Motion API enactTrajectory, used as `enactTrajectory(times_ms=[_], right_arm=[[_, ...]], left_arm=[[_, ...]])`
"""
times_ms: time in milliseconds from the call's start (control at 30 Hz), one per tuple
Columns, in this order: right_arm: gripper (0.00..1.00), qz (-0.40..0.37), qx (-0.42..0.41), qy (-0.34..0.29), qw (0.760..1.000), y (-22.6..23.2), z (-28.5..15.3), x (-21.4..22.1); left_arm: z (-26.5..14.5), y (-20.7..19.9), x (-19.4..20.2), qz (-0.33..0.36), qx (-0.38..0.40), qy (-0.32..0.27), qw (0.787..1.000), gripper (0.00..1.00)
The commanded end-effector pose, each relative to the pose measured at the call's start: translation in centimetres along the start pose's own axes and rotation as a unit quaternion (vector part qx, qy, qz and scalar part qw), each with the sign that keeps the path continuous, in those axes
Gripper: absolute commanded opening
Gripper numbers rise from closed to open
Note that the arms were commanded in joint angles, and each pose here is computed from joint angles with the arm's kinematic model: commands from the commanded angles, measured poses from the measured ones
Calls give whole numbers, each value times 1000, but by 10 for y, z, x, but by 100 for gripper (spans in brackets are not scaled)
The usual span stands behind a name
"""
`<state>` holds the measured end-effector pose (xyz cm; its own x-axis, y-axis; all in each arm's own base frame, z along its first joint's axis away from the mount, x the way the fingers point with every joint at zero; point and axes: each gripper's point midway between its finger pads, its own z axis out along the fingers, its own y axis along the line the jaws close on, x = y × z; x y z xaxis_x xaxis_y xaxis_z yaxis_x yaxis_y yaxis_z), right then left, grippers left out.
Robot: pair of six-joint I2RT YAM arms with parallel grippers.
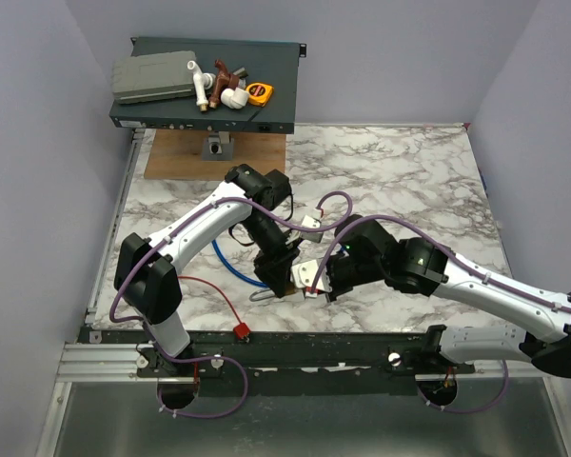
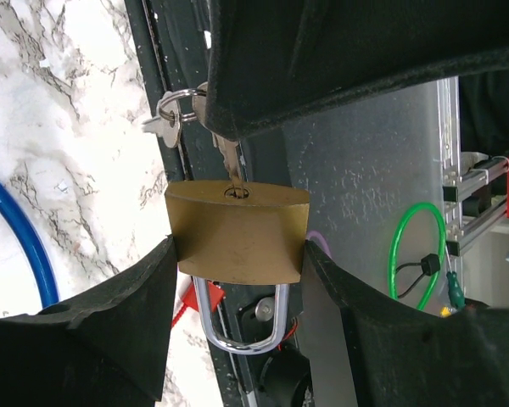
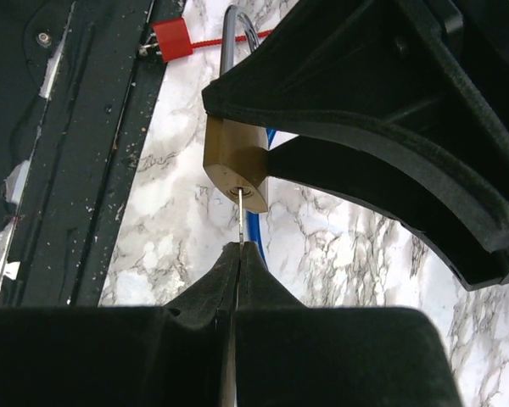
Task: Unlock with the key
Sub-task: Unlock the lock.
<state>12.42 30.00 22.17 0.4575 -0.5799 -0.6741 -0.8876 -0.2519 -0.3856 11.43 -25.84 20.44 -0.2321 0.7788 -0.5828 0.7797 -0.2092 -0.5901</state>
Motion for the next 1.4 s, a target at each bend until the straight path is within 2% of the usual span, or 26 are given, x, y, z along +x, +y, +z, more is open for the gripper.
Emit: enactTrajectory(times_ms=[0,1367], right_arm=[[1,-8,4,-29,1000,-6,0,-23],[1,-8,-7,-33,999,14,20,-11]], left_arm=[[-3,-20,-10,-17,29,-22,999,0],[-11,-23,-9,-27,42,-76,996,0]])
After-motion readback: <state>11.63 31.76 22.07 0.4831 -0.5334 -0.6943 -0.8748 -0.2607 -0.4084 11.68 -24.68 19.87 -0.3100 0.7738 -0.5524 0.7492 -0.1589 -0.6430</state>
